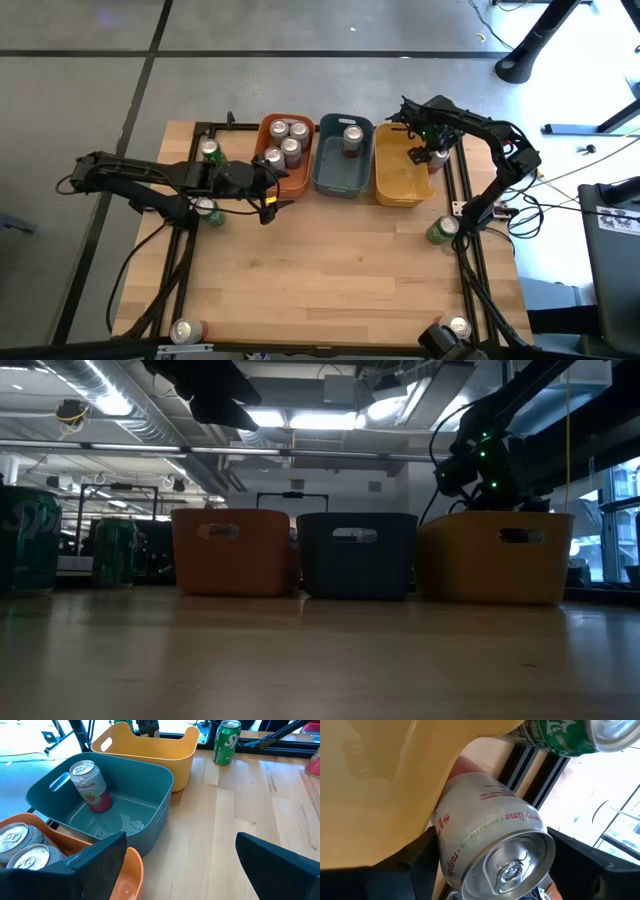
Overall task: Sort soda cans
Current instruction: Put the top right pink-white soda can into the blue bin
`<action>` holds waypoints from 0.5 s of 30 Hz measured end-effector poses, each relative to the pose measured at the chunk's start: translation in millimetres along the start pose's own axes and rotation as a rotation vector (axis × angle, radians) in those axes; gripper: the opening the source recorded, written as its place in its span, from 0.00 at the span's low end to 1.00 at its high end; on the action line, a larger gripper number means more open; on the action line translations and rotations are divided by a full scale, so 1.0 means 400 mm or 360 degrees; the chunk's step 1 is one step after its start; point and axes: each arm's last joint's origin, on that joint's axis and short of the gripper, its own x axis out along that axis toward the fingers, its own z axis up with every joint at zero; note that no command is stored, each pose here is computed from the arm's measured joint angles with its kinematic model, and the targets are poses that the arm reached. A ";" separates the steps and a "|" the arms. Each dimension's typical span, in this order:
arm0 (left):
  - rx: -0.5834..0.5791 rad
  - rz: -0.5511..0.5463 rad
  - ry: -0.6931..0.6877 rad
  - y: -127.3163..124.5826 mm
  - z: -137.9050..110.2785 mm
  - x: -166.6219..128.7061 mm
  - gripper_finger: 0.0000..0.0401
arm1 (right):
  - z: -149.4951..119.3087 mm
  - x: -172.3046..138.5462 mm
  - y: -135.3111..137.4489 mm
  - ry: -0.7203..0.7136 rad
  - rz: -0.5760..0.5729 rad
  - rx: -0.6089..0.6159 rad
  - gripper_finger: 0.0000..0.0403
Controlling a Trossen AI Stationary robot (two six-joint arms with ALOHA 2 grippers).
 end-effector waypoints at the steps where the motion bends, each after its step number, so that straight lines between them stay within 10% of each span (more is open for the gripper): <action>1: 0.0000 0.0000 0.0000 0.000 0.000 0.000 0.91 | -0.001 -0.001 0.000 -0.0002 -0.0004 -0.0001 0.73; 15: 0.0003 0.0000 0.0000 0.000 0.000 0.000 0.91 | -0.051 -0.142 -0.064 -0.0239 0.0107 0.0081 0.72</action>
